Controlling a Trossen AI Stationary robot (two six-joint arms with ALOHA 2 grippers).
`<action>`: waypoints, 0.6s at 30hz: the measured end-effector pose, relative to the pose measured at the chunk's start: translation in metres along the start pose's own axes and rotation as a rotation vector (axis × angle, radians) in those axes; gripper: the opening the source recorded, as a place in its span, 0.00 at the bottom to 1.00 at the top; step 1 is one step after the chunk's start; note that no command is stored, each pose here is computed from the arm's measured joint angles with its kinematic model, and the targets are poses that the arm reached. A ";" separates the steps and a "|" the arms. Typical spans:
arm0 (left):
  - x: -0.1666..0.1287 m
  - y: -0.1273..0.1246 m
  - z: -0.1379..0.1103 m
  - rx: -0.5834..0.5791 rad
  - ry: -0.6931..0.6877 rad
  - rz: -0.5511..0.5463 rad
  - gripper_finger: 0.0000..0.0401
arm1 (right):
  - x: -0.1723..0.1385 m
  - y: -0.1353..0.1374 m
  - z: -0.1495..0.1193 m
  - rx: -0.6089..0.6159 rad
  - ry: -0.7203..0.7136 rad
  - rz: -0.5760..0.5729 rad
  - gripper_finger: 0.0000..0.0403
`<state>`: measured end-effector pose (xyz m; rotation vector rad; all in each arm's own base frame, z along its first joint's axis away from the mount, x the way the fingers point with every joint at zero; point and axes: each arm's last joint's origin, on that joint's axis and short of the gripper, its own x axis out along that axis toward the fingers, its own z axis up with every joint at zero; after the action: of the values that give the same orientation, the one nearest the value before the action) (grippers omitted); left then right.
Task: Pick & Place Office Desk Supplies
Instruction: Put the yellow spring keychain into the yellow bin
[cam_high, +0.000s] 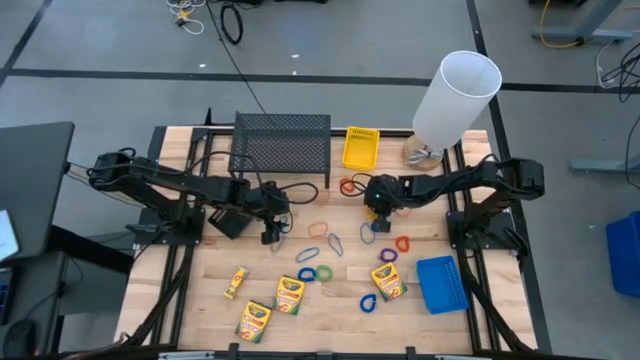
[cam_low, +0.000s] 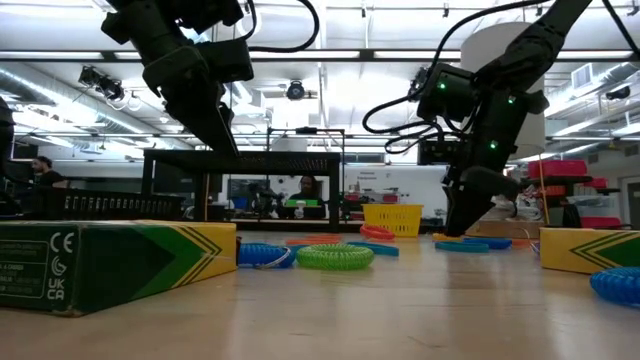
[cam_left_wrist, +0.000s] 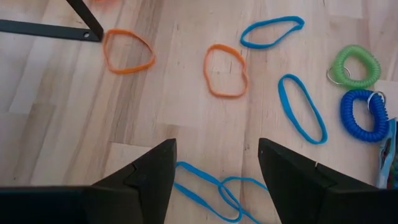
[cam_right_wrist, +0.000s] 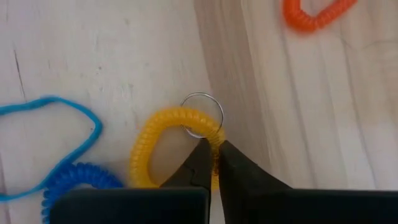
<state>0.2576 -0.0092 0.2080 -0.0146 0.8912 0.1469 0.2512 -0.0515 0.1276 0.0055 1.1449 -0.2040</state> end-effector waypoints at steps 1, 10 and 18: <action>0.000 0.000 0.000 0.000 0.000 0.000 0.58 | 0.000 0.001 0.002 -0.003 -0.017 -0.001 0.02; 0.000 0.000 0.002 0.006 -0.018 -0.001 0.58 | -0.003 0.017 0.015 -0.053 -0.153 0.016 0.02; 0.000 -0.001 0.003 0.025 -0.030 -0.023 0.56 | -0.010 0.027 0.037 -0.126 -0.388 -0.036 0.02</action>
<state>0.2600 -0.0099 0.2099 0.0003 0.8629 0.1147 0.2847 -0.0276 0.1492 -0.1599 0.7691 -0.1561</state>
